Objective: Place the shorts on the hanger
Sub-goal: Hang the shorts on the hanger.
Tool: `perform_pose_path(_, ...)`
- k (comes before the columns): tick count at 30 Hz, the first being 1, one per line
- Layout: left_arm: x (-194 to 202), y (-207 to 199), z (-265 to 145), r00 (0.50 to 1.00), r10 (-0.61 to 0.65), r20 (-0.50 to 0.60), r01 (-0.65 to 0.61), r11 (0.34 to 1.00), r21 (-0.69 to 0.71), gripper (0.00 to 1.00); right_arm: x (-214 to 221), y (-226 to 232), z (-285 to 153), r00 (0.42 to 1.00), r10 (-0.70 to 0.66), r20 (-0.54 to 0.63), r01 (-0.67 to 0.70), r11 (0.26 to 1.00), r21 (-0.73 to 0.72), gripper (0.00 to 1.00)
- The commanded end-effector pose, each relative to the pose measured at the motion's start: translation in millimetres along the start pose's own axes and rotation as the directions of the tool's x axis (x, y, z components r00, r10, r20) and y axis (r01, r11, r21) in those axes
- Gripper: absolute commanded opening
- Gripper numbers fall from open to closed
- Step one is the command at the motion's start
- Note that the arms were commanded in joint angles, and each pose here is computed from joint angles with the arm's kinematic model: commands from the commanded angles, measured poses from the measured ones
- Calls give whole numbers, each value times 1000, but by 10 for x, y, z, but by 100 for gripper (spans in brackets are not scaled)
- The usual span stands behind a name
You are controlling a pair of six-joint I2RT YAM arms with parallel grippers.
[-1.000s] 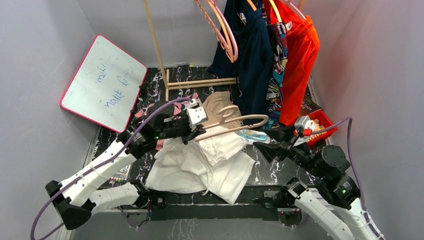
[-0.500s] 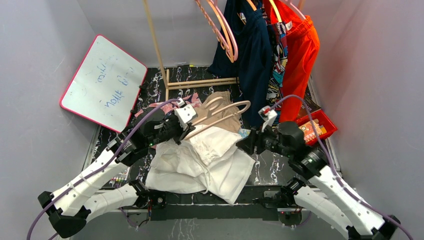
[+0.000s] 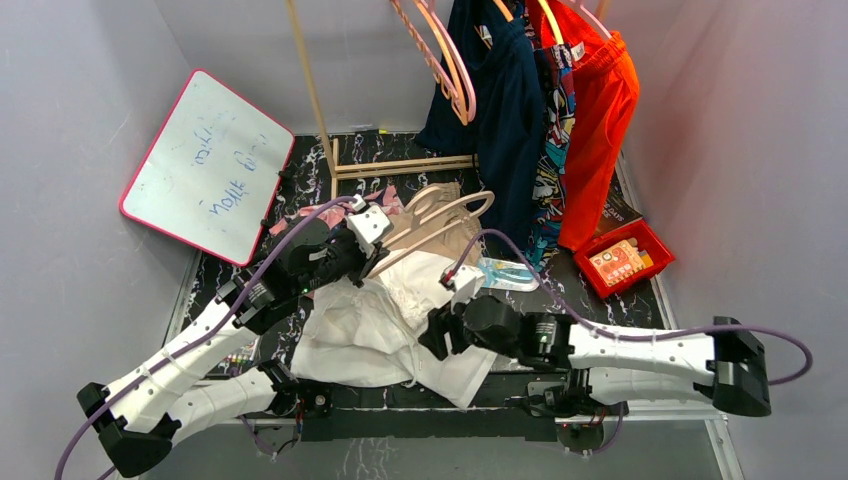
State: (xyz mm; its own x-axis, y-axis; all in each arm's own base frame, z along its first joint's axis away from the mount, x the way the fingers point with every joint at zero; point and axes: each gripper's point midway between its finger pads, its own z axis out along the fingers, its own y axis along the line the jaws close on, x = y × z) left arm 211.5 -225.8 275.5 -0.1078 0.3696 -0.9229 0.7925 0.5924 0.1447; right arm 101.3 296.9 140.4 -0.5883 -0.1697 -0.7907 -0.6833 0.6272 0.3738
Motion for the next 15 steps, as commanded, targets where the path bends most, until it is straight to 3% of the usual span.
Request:
perform_pose_path(1,-146,60,-61,998,-4,67,6,1000,-29,0,-272,124,191,988,-39,147,27,996,83,72)
perform_pose_path(7,-172,57,-77,997,2,74,0,1000,-26,0,-235,105,383,982,-73,173,36,977,210,70)
perform_pose_path(15,-178,49,-96,997,3,76,-1,1000,-22,0,-231,190,517,976,-104,189,52,964,260,64)
